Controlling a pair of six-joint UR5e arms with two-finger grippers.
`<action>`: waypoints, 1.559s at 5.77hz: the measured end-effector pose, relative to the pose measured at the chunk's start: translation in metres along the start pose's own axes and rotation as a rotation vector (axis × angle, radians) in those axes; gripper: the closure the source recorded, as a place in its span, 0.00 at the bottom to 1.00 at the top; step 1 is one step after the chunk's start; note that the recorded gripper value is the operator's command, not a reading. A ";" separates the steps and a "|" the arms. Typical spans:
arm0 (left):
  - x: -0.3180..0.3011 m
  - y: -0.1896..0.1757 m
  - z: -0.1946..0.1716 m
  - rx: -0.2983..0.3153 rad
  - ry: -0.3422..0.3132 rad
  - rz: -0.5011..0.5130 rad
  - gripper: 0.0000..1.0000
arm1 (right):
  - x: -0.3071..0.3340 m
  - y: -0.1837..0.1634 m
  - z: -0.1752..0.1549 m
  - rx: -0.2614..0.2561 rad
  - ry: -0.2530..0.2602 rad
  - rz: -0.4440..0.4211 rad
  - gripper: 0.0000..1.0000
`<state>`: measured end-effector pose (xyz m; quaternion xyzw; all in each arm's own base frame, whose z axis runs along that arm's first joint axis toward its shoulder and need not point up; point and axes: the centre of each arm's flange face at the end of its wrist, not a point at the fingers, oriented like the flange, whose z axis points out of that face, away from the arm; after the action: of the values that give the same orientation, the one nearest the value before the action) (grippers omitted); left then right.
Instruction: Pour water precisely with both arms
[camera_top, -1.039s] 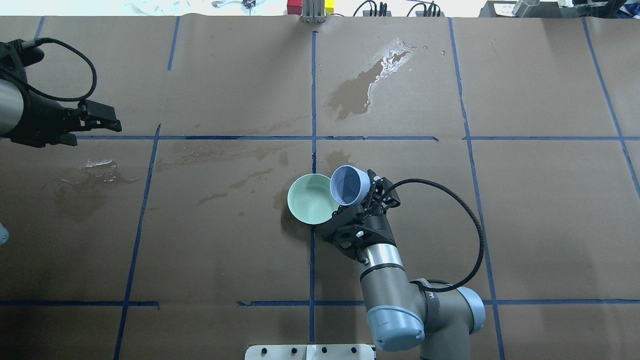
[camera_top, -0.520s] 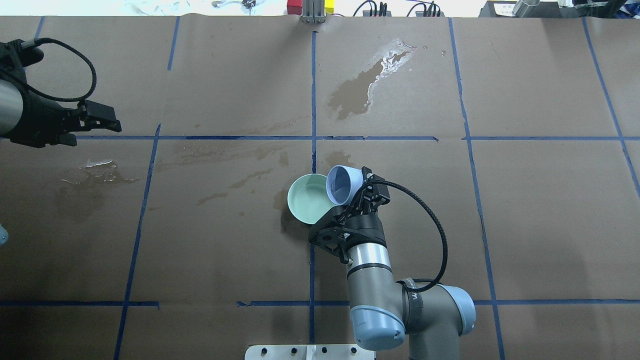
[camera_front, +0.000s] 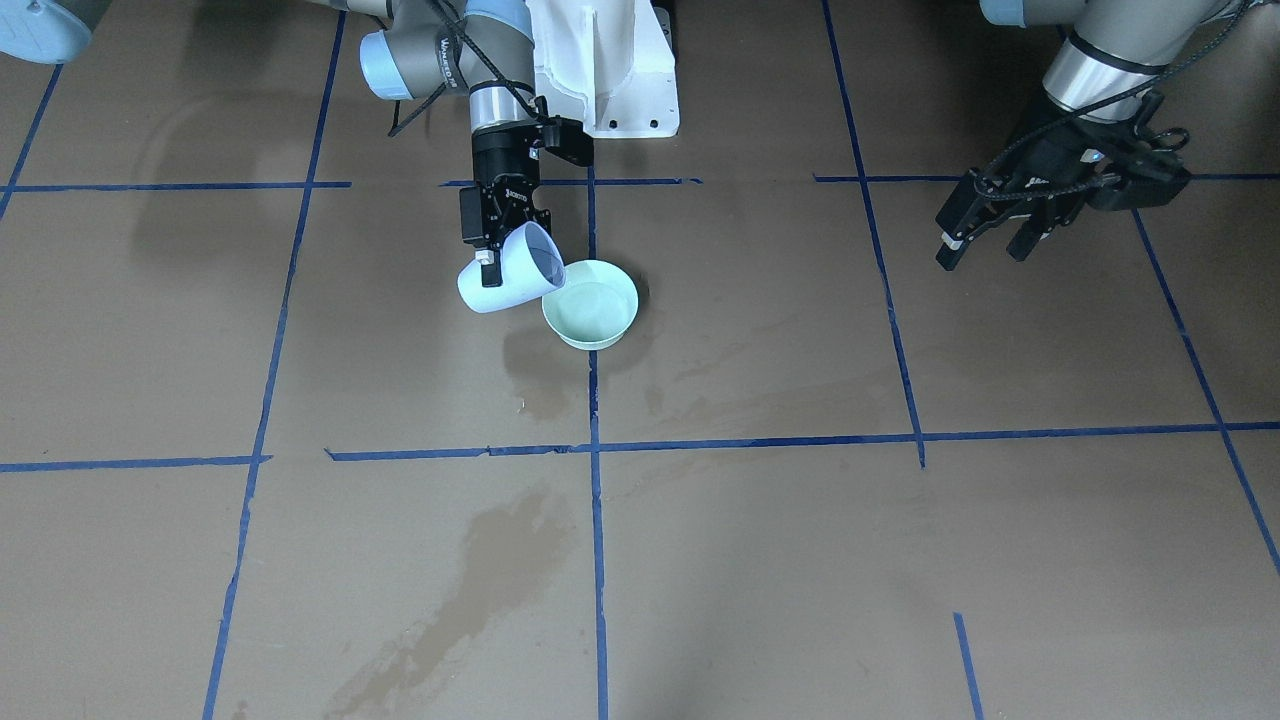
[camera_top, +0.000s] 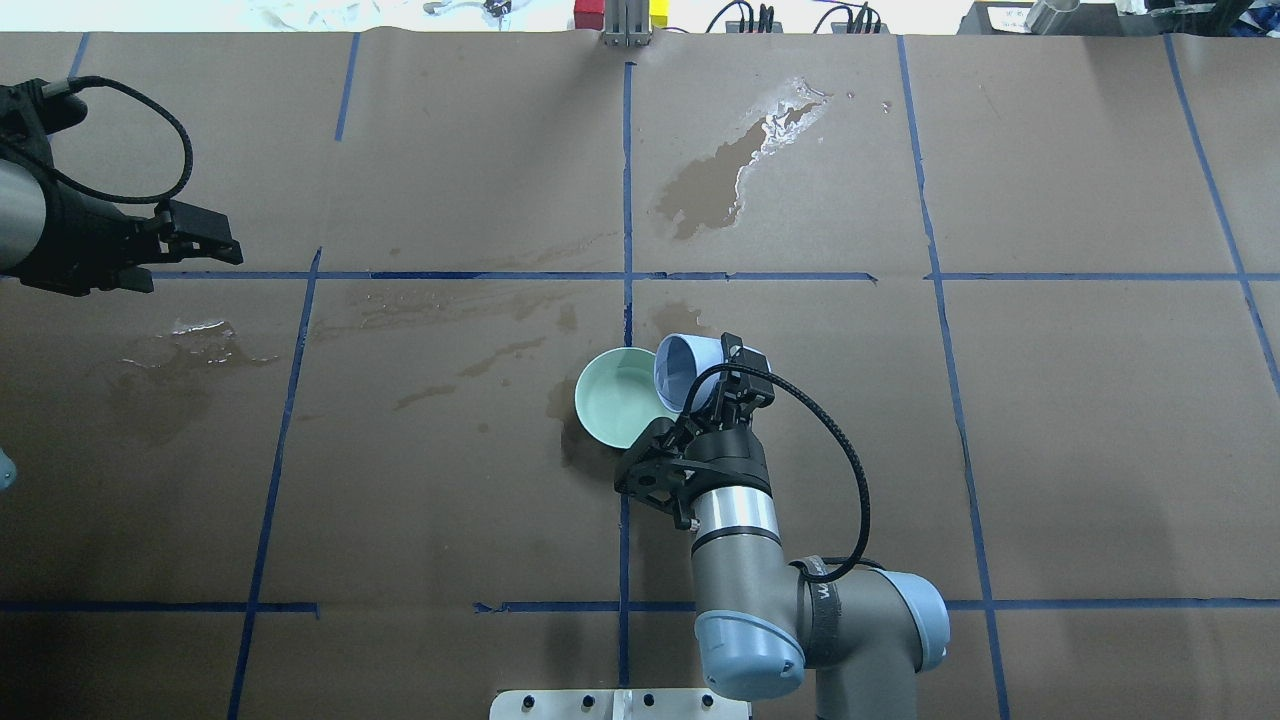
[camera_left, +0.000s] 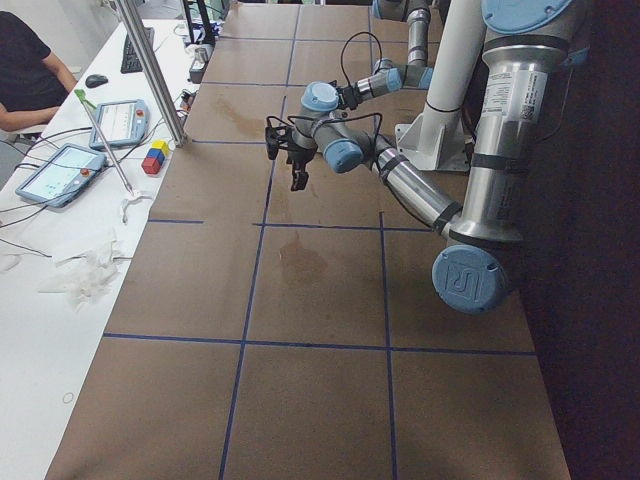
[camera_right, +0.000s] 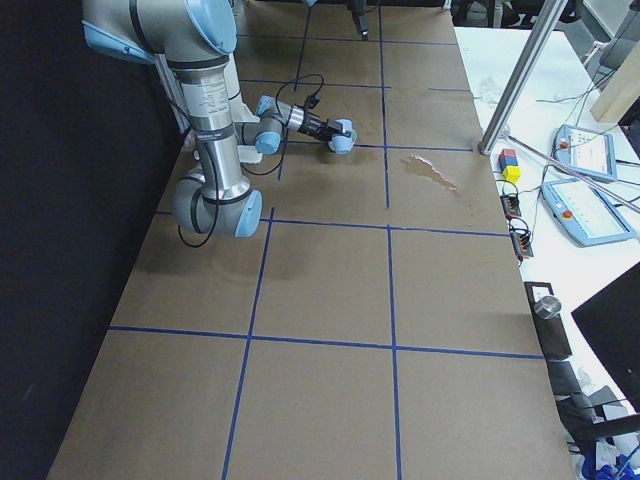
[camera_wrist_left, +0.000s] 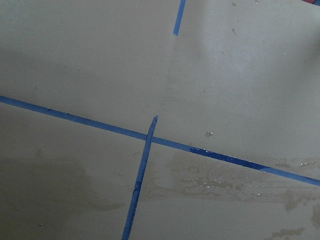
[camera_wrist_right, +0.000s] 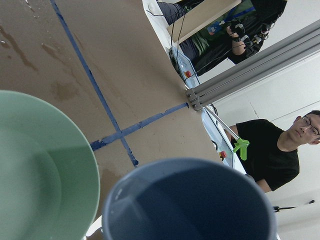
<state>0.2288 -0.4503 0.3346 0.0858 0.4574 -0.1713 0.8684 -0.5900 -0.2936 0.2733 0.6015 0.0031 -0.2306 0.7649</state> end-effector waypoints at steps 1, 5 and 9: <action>0.000 0.000 0.000 0.000 0.000 0.000 0.00 | -0.001 -0.002 0.000 -0.008 0.002 -0.031 0.91; -0.001 0.000 0.000 0.000 -0.001 0.000 0.00 | -0.005 -0.002 0.002 -0.028 0.007 -0.145 0.91; 0.000 0.000 0.000 0.000 0.000 -0.003 0.00 | -0.005 -0.002 0.003 -0.034 0.009 -0.176 0.92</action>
<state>0.2286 -0.4501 0.3349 0.0851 0.4574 -0.1725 0.8682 -0.5963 -0.2945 0.2739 0.5869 0.0633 -0.2940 0.7517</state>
